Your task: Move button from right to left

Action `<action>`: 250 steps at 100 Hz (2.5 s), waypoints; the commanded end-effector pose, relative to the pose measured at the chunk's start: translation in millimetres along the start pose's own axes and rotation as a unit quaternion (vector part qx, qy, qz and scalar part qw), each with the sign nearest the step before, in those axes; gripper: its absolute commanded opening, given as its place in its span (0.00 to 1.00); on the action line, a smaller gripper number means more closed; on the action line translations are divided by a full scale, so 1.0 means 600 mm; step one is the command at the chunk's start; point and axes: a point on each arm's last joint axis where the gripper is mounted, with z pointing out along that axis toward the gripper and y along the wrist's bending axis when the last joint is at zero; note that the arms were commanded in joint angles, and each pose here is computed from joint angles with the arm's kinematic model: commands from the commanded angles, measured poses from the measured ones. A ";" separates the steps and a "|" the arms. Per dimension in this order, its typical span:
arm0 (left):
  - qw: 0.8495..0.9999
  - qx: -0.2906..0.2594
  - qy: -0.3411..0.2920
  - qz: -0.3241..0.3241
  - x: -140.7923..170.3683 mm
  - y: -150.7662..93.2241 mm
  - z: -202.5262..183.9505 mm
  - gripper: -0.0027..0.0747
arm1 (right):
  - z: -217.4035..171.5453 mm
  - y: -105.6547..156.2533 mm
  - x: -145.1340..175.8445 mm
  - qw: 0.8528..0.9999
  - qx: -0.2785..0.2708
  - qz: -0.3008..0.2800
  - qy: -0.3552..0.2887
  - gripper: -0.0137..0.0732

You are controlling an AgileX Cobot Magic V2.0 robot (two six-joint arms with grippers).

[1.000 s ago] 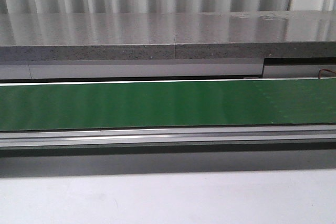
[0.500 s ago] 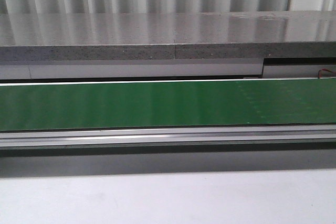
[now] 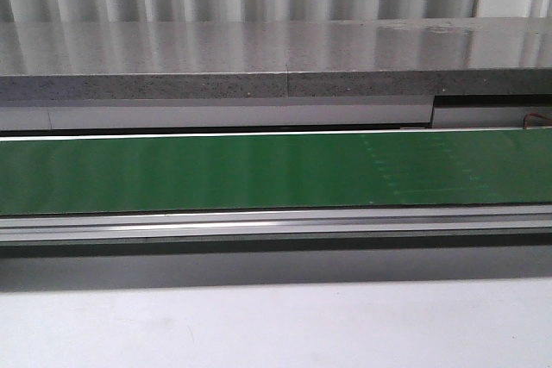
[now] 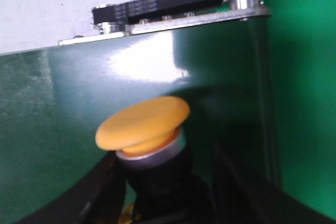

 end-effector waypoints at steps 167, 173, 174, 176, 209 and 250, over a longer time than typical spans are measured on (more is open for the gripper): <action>0.999 0.012 -0.043 -0.009 -0.001 -0.003 -0.003 0.01 | -0.267 0.077 0.355 0.900 -0.002 -0.148 -0.410 0.73; 0.999 0.012 -0.043 -0.009 -0.001 -0.003 -0.003 0.01 | -0.268 0.076 0.365 0.897 -0.003 -0.149 -0.417 0.62; 0.999 0.012 -0.043 -0.009 -0.001 -0.003 -0.003 0.01 | -0.268 0.076 0.366 0.896 -0.003 -0.149 -0.418 0.60; 0.999 0.012 -0.043 -0.009 -0.001 -0.003 -0.003 0.01 | -0.269 0.076 0.368 0.895 -0.003 -0.149 -0.420 0.56; 0.999 0.012 -0.043 -0.009 -0.001 -0.003 -0.003 0.01 | -0.272 0.076 0.373 0.892 -0.003 -0.150 -0.427 0.08; 0.999 0.012 -0.046 -0.009 -0.002 -0.003 -0.003 0.01 | -0.272 0.076 0.373 0.892 -0.003 -0.150 -0.427 0.08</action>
